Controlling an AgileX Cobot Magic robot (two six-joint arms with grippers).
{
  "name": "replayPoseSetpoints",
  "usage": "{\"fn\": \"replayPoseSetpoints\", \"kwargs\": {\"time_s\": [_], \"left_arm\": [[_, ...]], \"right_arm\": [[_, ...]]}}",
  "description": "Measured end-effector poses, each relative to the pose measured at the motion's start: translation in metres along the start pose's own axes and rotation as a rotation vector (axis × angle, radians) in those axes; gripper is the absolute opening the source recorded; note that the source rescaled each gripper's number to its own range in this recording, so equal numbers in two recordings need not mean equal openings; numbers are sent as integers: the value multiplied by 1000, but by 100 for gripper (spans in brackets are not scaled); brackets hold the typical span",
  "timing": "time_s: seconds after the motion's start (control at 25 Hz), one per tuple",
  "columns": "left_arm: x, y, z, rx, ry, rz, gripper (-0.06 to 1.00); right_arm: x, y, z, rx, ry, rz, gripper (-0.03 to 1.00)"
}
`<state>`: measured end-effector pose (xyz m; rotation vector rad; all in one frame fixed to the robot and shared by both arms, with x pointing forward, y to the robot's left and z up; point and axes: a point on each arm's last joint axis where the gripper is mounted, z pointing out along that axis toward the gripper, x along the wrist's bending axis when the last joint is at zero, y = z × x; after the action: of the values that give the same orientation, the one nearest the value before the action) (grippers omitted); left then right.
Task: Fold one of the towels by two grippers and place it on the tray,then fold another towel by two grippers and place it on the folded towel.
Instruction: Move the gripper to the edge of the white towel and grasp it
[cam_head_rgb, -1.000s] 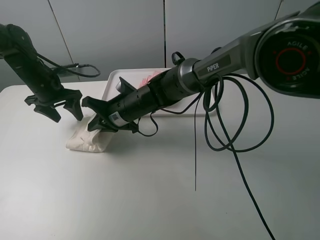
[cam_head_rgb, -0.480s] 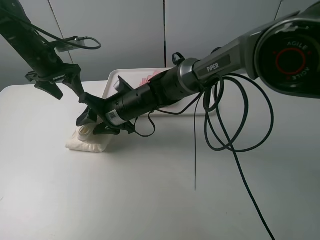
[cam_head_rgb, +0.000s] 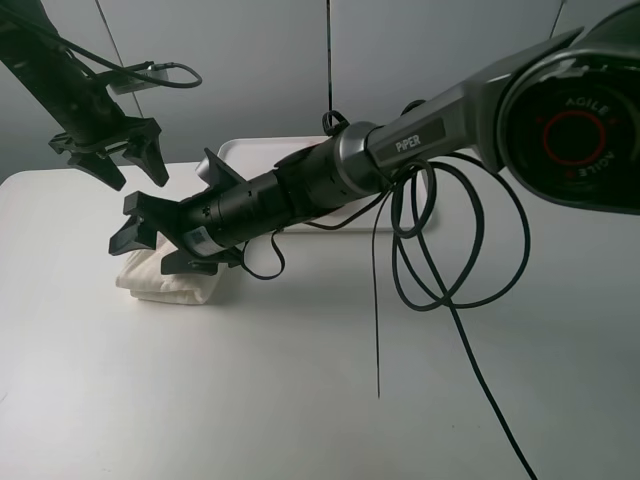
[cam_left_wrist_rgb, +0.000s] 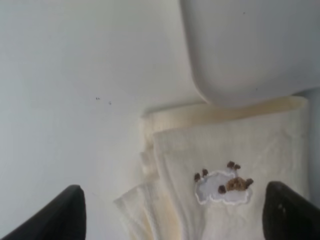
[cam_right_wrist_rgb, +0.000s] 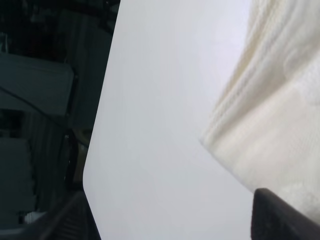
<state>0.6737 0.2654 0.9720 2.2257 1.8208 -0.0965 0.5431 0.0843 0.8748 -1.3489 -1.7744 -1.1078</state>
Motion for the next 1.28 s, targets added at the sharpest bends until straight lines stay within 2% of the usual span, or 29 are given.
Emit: {"fn": "replayPoseSetpoints", "kwargs": {"time_s": [0.16, 0.24, 0.44, 0.56, 0.76, 1.28], "left_arm": [[0, 0, 0, 0, 0, 0, 93], [0, 0, 0, 0, 0, 0, 93], [-1, 0, 0, -4, -16, 3, 93], [-2, 1, 0, -8, -27, 7, 93], [-3, 1, 0, -8, -35, 8, 93], [-4, 1, 0, -13, -38, 8, 93]], "right_arm": [[1, 11, -11, -24, -6, -21, 83], [5, 19, -23, -30, -35, -57, 83], [-10, 30, -47, 4, -203, 1, 83], [-20, 27, -46, 33, -265, 41, 83], [-38, 24, -38, 38, -297, 107, 83], [-51, 27, -27, 17, -288, 160, 83]]}}
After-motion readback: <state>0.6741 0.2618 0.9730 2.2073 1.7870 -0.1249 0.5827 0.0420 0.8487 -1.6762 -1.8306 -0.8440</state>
